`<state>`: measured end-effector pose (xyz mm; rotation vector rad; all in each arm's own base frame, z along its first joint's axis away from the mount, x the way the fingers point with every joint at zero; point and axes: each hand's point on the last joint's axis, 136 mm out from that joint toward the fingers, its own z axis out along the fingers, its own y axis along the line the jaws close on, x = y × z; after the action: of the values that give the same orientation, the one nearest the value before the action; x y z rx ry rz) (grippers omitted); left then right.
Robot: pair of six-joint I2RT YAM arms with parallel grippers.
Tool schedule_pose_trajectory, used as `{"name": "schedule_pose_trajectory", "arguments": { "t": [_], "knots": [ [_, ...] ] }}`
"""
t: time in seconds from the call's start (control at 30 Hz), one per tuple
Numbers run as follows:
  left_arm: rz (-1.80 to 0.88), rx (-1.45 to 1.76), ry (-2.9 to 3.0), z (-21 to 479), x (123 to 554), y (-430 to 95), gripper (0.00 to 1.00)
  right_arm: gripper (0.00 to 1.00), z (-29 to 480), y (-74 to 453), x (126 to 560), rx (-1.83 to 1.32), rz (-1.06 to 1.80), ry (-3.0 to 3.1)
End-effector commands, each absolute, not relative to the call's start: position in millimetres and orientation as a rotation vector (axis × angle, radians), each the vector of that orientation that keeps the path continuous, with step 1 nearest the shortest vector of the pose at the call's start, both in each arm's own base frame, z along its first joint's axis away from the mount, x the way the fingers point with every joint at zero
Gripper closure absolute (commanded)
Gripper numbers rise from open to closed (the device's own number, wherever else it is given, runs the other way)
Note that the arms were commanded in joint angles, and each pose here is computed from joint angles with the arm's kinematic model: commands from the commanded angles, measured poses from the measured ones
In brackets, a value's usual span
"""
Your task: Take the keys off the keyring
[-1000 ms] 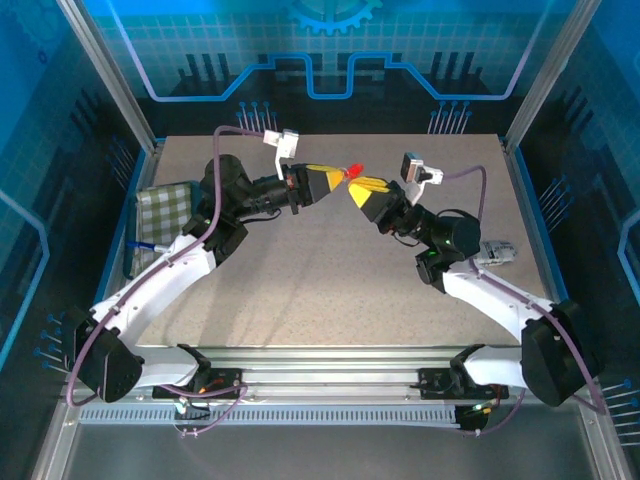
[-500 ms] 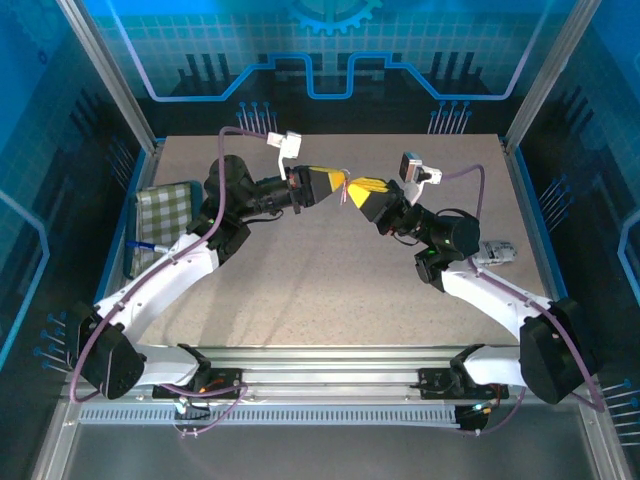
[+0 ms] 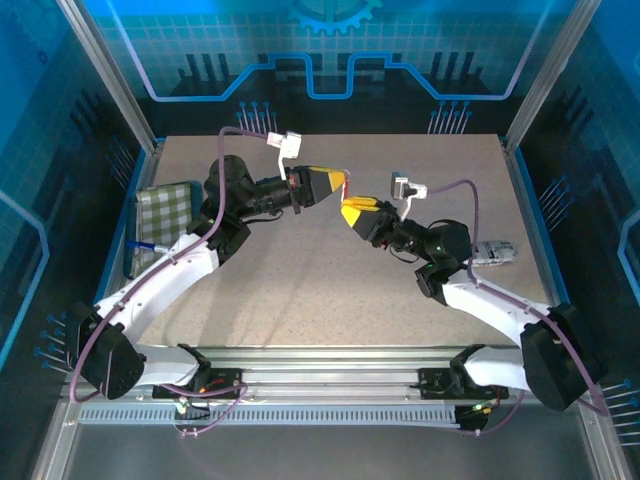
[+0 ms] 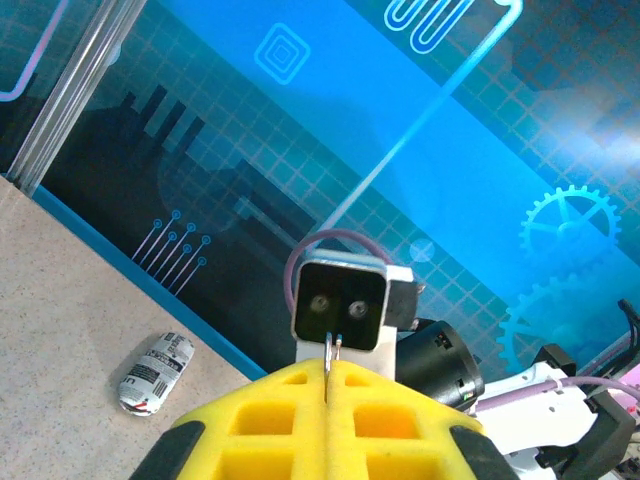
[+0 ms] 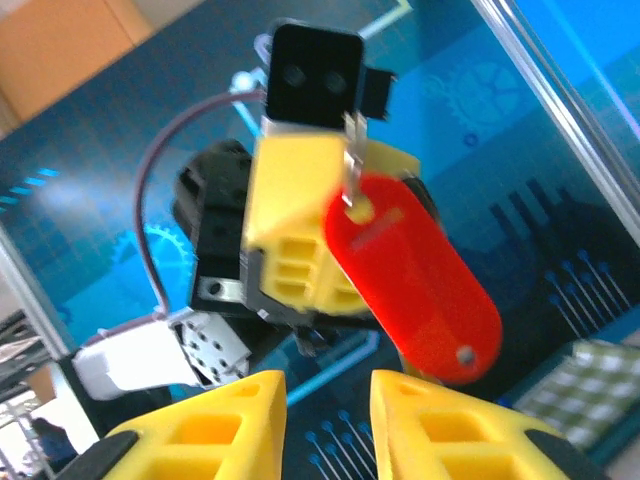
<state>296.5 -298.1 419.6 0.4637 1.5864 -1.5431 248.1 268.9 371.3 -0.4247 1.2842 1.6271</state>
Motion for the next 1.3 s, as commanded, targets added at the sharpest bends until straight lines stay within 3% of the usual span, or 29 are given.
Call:
{"name": "schedule_pose_trajectory", "arguments": {
  "t": [0.0,0.07,0.2,0.27,0.43,0.87,1.1,1.27],
  "knots": [
    [-1.531,0.458,1.549,432,295,-292,1.00,0.70,367,273,246,-0.444,1.544,1.307],
    [-1.535,0.462,1.545,433,294,-293,1.00,0.66,366,273,247,-0.422,1.532,1.302],
    [-1.556,0.459,1.544,433,294,-294,1.00,0.85,374,269,251,-0.396,1.530,1.253],
    [-1.562,0.466,1.546,432,292,-294,1.00,0.89,382,268,253,-0.391,1.538,1.223],
    [-1.565,0.466,1.551,430,291,-294,1.00,0.78,399,256,260,-0.356,1.517,1.166],
    [-1.602,0.458,1.551,425,294,-298,1.00,0.75,425,249,269,-0.331,1.499,1.091],
    [-1.607,0.460,1.553,423,295,-299,1.00,0.82,427,251,274,-0.318,1.516,1.078],
    [-1.614,0.457,1.562,420,295,-301,1.00,0.79,435,248,276,-0.301,1.511,1.054]
  ]
}}
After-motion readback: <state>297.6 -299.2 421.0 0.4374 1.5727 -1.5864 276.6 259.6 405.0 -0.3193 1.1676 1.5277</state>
